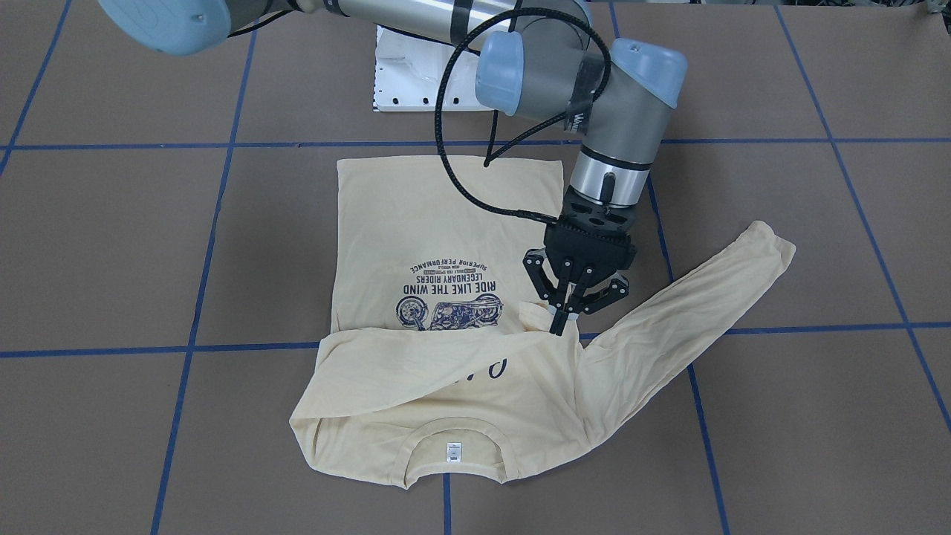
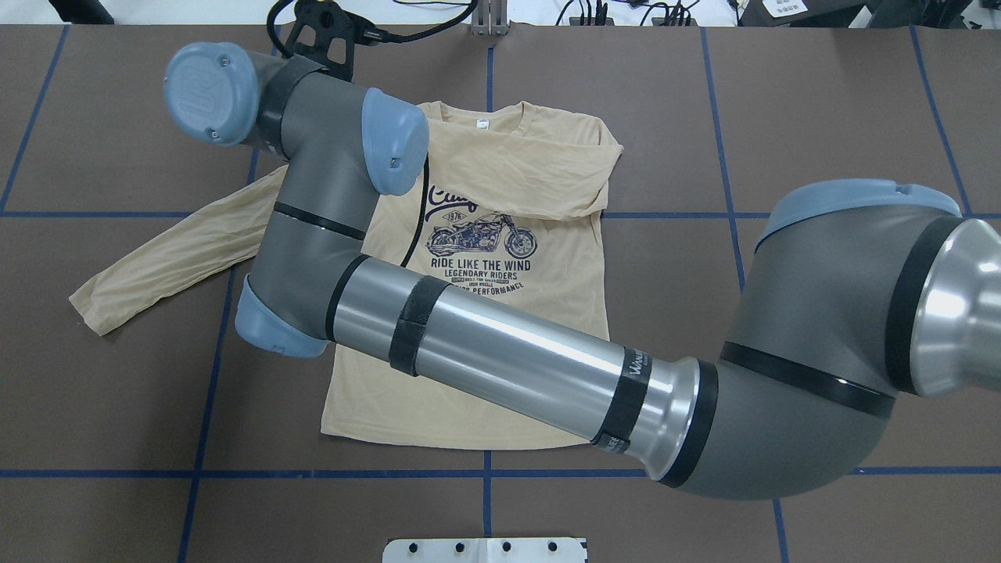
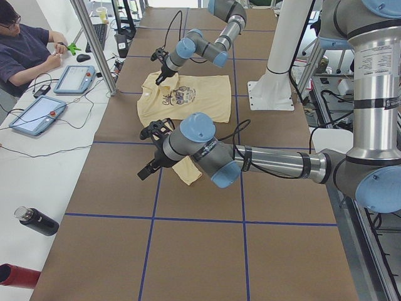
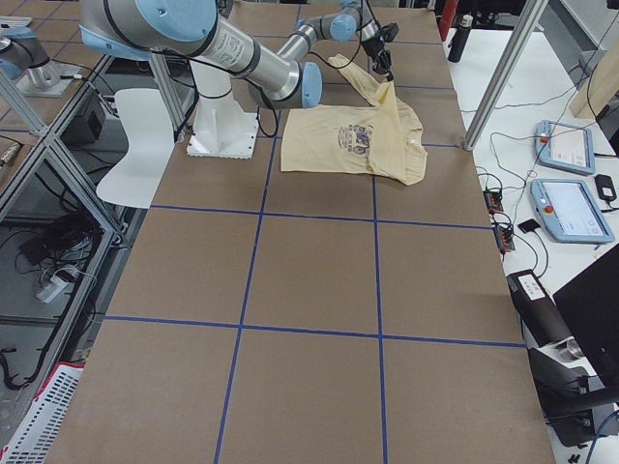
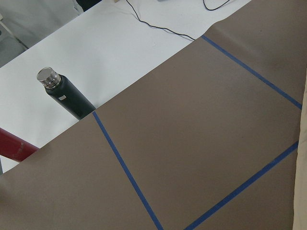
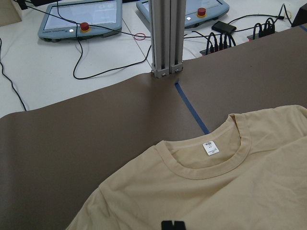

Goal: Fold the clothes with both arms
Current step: 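Carry the sleeve with the right gripper across the shirt body and release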

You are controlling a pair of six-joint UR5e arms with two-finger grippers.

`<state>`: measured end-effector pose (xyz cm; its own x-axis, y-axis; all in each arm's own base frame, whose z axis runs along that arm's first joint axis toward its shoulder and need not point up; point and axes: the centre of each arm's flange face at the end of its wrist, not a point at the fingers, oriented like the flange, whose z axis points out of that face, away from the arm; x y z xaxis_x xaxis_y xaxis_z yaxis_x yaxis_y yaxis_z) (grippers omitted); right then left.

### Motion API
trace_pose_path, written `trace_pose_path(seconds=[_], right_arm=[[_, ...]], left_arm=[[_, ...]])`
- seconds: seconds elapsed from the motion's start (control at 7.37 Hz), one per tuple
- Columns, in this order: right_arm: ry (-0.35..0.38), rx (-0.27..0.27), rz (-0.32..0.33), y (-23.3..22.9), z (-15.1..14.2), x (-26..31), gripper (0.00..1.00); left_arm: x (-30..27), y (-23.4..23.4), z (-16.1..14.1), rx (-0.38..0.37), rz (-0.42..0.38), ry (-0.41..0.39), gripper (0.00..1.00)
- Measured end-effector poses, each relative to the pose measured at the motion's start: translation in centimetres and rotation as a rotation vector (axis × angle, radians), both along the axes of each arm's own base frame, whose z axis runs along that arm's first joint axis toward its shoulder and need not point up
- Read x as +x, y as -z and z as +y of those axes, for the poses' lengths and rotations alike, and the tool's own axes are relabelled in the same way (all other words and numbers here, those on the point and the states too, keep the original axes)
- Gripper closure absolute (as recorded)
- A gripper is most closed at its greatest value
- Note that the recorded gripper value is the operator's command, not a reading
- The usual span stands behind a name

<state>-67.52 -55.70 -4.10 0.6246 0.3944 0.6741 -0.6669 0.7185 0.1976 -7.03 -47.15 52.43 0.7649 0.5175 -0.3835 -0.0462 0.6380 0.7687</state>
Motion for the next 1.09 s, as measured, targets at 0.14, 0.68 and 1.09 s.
trace_pose_path(seconds=[0.14, 0.68, 1.09], right_arm=[[-0.004, -0.002, -0.013, 1.8, 0.4, -0.5, 0.26], [0.021, -0.004, -0.103, 9.4, 1.7, 0.9, 0.02], [0.127, -0.057, -0.096, 8.6, 1.0, 5.2, 0.01]], left_arm=[[0.0, 0.0, 0.0, 0.0, 0.0, 0.0, 0.0], [0.0, 0.0, 0.0, 0.0, -0.001, 0.0, 0.0], [0.4, -0.4, 0.3, -0.01, 0.004, -0.013, 0.0]])
